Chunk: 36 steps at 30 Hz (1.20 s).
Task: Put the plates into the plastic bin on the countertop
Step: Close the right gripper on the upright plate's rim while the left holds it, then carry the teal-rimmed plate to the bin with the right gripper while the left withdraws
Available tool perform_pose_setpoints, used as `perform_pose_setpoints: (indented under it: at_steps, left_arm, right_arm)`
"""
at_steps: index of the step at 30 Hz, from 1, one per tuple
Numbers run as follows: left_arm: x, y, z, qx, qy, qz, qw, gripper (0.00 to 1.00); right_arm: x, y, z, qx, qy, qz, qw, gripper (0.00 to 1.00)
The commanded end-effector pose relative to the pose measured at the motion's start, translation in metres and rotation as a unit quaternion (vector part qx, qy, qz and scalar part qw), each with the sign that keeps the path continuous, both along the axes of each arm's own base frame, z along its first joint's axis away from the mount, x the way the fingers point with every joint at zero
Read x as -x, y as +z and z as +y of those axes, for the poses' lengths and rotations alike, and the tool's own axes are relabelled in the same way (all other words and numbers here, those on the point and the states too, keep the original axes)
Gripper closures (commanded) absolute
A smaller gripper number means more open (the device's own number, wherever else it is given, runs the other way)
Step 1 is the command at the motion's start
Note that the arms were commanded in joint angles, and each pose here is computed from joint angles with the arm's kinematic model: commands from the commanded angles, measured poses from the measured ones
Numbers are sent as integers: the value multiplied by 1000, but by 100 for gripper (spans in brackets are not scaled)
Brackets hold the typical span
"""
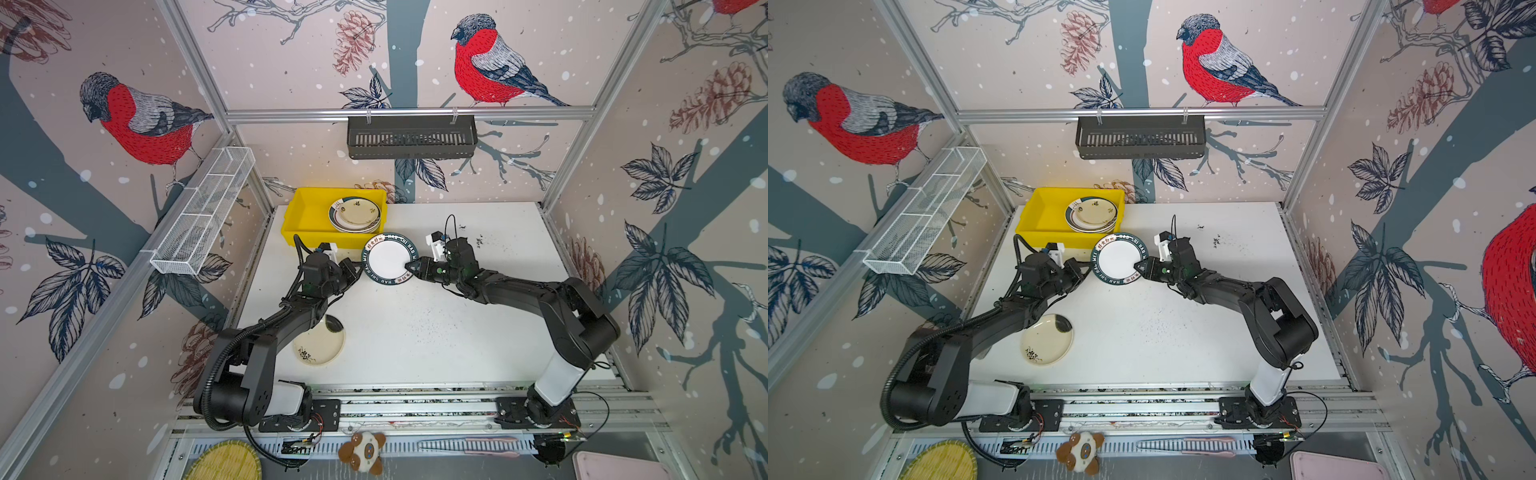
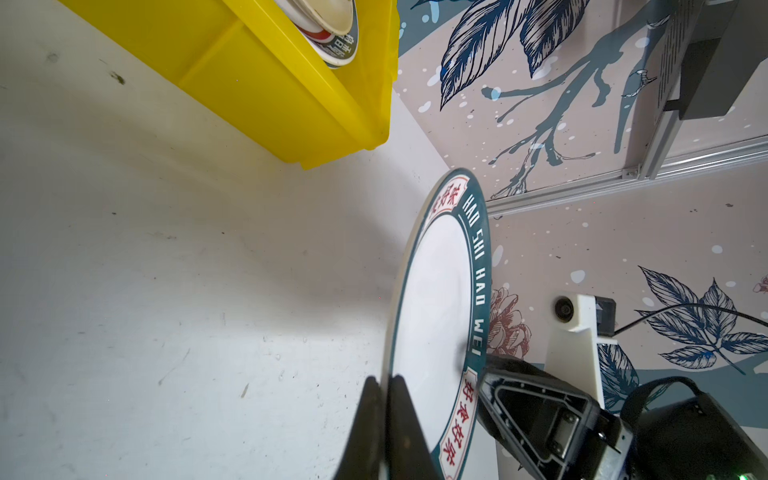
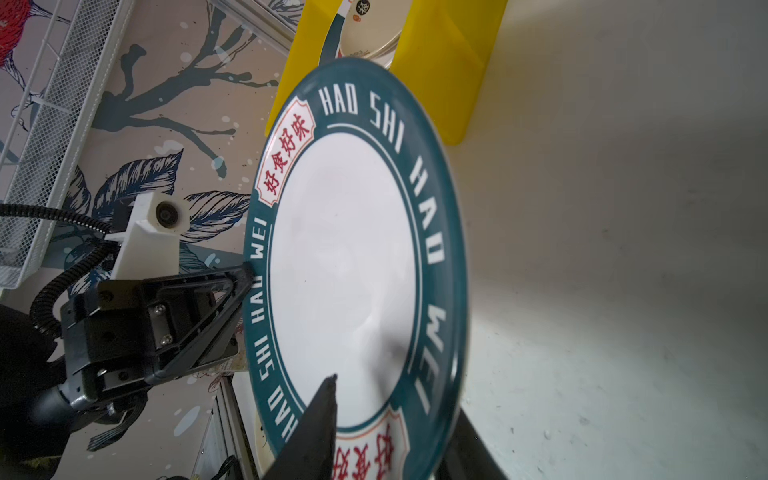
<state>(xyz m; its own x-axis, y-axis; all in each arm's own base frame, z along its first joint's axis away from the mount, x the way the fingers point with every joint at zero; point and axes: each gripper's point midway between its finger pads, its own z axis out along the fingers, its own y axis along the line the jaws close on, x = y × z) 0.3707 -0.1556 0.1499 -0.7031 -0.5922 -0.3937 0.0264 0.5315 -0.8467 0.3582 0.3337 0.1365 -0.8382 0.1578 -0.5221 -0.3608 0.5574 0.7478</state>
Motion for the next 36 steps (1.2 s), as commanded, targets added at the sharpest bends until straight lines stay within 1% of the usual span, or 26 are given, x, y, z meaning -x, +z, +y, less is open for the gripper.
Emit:
perform_pose_setpoints:
  at_steps: [1,3,6,9,13,14,17,19,20,21,22,28,32,36]
  left_arm:
    - [-6,21,-5,0,-15,-52,999,100]
    - [-6,19,-5,-4,-16,-51,999,100]
    - [-4,15,-5,-9,-19,-50,999,100]
    - [-5,12,-4,-13,-17,-49,999,100]
    - [-5,10,-5,-18,-22,-52,998,100]
    - [-6,9,-4,-20,-20,-51,998,99]
    - [-7,8,-3,-26,-17,-53,998,71]
    - [-9,8,-1,-33,-13,-55,998,49]
    - [-10,9,-1,-36,-12,-57,998,36]
    - [-10,9,1,-41,-9,-57,998,4]
    - [-11,10,2,-46,-7,-57,997,3]
    - [-11,12,18,-76,24,-55,995,2]
    - [-6,22,35,-78,50,-71,993,2]
    - [0,29,51,-89,77,-88,989,2]
  right_arm:
    - [-6,12,7,-21,-2,-12,1000,70]
    - [-7,12,8,-22,-4,-11,1000,75]
    - [-8,10,9,-20,-6,-8,1000,86]
    - [-8,8,11,-21,-5,-3,1000,88]
    - [-6,8,9,-20,-6,1,1000,96]
    - [-6,7,9,-20,-7,0,1000,96]
    - [-7,7,10,-18,-6,3,1000,97]
    - [-9,10,11,-18,-6,3,1000,98]
    - [-9,11,12,-17,-7,2,1000,98]
    - [-10,13,12,-12,-9,-2,1000,98]
    - [-11,15,12,-6,-12,-7,1000,98]
    - [-16,19,14,8,-23,-15,1000,99]
    - [-20,22,21,16,-17,-26,999,99]
    - [-32,28,24,24,-23,-42,999,99]
